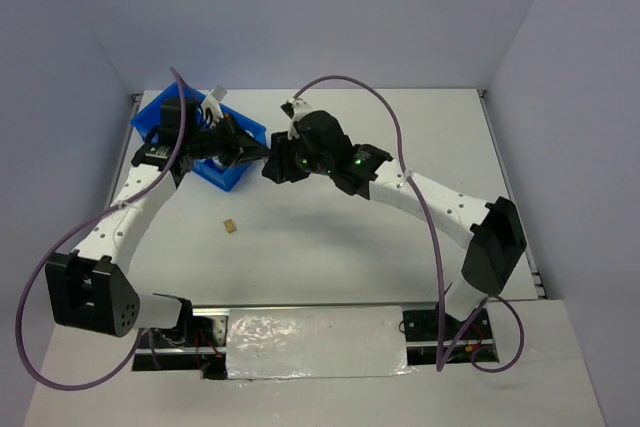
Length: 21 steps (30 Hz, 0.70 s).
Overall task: Sort the stationery into containers
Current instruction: Place the stationery in the storage box.
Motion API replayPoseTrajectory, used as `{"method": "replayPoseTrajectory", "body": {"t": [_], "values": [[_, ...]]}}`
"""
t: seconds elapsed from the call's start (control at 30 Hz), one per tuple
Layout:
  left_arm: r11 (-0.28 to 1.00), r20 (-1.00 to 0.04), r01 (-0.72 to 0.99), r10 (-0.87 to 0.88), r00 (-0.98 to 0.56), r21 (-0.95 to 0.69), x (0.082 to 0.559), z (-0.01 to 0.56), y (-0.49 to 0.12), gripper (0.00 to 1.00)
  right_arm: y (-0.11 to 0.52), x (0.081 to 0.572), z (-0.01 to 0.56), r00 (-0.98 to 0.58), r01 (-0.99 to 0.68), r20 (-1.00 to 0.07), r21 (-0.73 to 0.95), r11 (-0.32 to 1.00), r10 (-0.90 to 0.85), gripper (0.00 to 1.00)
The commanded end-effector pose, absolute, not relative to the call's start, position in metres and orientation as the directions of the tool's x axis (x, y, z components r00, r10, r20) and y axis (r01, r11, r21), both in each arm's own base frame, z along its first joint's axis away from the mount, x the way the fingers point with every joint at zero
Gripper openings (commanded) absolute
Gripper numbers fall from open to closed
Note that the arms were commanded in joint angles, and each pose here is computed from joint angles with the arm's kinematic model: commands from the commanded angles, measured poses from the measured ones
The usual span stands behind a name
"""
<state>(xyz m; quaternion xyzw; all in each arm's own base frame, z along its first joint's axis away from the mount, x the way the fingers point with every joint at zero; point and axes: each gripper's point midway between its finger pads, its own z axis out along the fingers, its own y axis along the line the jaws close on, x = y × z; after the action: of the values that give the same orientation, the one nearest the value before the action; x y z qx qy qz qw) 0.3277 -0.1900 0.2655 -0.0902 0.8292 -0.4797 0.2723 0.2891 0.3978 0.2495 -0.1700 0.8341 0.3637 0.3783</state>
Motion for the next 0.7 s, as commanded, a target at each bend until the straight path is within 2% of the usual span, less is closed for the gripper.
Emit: {"method": "replayPoseTrajectory", "body": {"t": [0.0,0.03,0.13,0.17,0.27,0.3,0.33,0.37,0.43,0.47,0.53,0.67], "values": [[0.647,-0.504,0.190,-0.343,-0.793,-0.738,0.346,0.268,-0.181,0.00,0.393,0.292,0.291,-0.608,-0.592,-0.792,0.501,0.631,0.057,0.56],[0.720,-0.571,0.169,-0.359,-0.738,-0.672,0.365,0.277,-0.166,0.00,0.379,0.293,0.298,-0.608,-0.569,-0.790,0.503,0.651,0.079,0.59],[0.897,-0.646,0.038,-0.286,-0.708,-0.440,0.402,0.244,-0.111,0.00,0.322,0.305,0.294,-0.610,-0.453,-0.780,0.490,0.744,0.142,0.60],[0.960,-0.693,-0.067,-0.244,-0.678,-0.273,0.428,0.234,-0.068,0.00,0.296,0.302,0.295,-0.604,-0.422,-0.781,0.485,0.766,0.162,0.60],[0.947,-0.744,-0.320,-0.234,-0.626,-0.029,0.474,0.220,0.021,0.00,0.268,0.288,0.295,-0.588,-0.421,-0.796,0.454,0.785,0.145,0.61],[0.924,-0.753,-0.383,-0.256,-0.606,-0.006,0.482,0.220,0.038,0.00,0.257,0.280,0.284,-0.604,-0.405,-0.787,0.438,0.802,0.125,0.61],[0.887,-0.781,-0.462,-0.300,-0.548,-0.016,0.496,0.233,0.064,0.00,0.248,0.269,0.296,-0.580,-0.422,-0.803,0.440,0.793,0.136,0.61],[0.819,-0.770,-0.573,-0.376,-0.515,-0.016,0.505,0.214,0.095,0.00,0.242,0.260,0.284,-0.598,-0.417,-0.792,0.437,0.797,0.122,0.63],[0.750,-0.796,-0.659,-0.434,-0.421,-0.061,0.519,0.238,0.119,0.00,0.232,0.240,0.290,-0.591,-0.441,-0.796,0.456,0.773,0.133,0.64],[0.715,-0.792,-0.697,-0.456,-0.406,-0.054,0.527,0.224,0.129,0.00,0.228,0.234,0.277,-0.609,-0.435,-0.784,0.457,0.776,0.121,0.66],[0.679,-0.829,-0.725,-0.469,-0.305,-0.117,0.549,0.235,0.137,0.00,0.222,0.218,0.281,-0.600,-0.465,-0.790,0.473,0.749,0.126,0.69],[0.687,-0.843,-0.722,-0.431,-0.322,-0.076,0.580,0.213,0.145,0.00,0.215,0.201,0.270,-0.626,-0.480,-0.774,0.474,0.738,0.090,0.70]]}}
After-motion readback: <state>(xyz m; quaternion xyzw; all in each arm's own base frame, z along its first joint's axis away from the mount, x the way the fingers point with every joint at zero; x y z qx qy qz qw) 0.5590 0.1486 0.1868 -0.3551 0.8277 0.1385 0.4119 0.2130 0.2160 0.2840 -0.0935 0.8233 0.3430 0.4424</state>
